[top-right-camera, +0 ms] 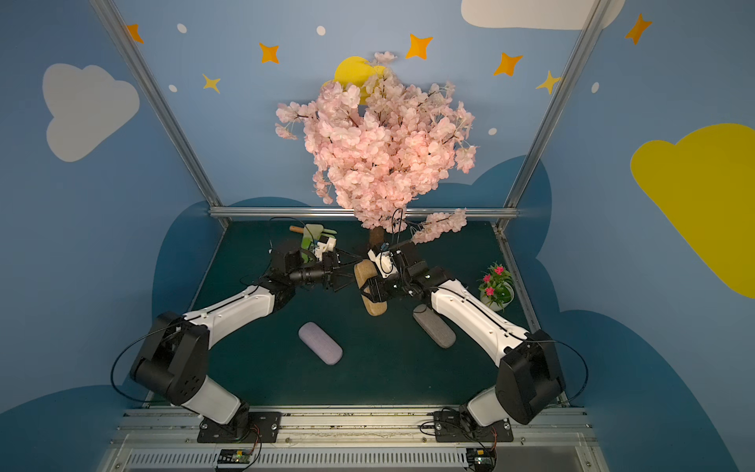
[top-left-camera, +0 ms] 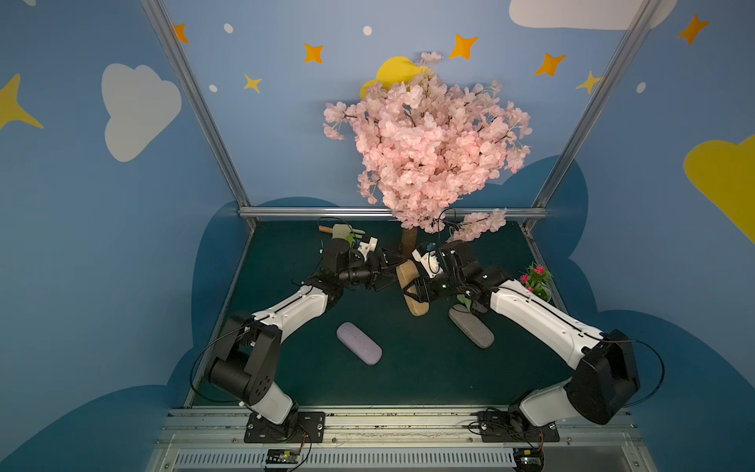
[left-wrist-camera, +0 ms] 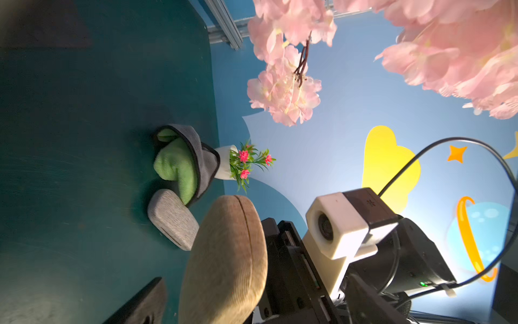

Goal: Wipe the eyeglass case
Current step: Pick up the eyeglass case from the center of the board.

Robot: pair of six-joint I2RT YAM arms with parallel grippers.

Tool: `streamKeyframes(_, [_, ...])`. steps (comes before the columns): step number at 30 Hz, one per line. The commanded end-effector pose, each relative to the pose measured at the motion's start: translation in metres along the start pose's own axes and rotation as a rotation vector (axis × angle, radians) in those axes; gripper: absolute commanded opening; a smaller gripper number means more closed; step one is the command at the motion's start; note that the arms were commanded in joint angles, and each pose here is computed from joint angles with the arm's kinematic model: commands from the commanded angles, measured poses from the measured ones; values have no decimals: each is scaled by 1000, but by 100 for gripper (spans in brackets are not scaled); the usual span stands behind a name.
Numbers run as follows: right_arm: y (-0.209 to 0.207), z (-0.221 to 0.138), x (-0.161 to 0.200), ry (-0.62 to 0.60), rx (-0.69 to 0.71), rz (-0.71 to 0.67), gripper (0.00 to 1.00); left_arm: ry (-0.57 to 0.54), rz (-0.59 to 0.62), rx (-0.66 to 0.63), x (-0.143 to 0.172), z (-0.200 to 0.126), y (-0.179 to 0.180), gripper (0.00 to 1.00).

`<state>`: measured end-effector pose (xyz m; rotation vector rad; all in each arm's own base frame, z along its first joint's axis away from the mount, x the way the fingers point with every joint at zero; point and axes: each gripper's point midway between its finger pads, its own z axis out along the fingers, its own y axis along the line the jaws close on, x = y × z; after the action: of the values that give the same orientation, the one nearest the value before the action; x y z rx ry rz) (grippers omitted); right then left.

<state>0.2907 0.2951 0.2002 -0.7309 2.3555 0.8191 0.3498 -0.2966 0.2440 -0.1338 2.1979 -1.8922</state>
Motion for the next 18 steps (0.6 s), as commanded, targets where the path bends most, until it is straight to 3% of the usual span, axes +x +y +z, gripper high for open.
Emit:
streamKeyframes(1, [8, -11, -10, -24, 22, -114, 43, 138, 27, 86, 14, 6, -23, 93])
streamKeyframes(5, [5, -15, -11, -7, 75, -166, 43, 229, 13, 61, 29, 8, -10, 81])
streamKeyframes(10, [11, -13, -11, 36, 127, -241, 45, 243, 127, -114, 41, 0, -1, 85])
streamKeyframes(14, [19, -9, -11, 52, 129, -285, 45, 232, 144, -153, 39, -3, 3, 82])
streamKeyframes(16, [20, -8, -12, 52, 133, -297, 46, 228, 141, -163, 37, -3, 7, 76])
streamKeyframes(18, [21, -9, -14, 45, 136, -302, 47, 225, 142, -172, 36, -2, 10, 63])
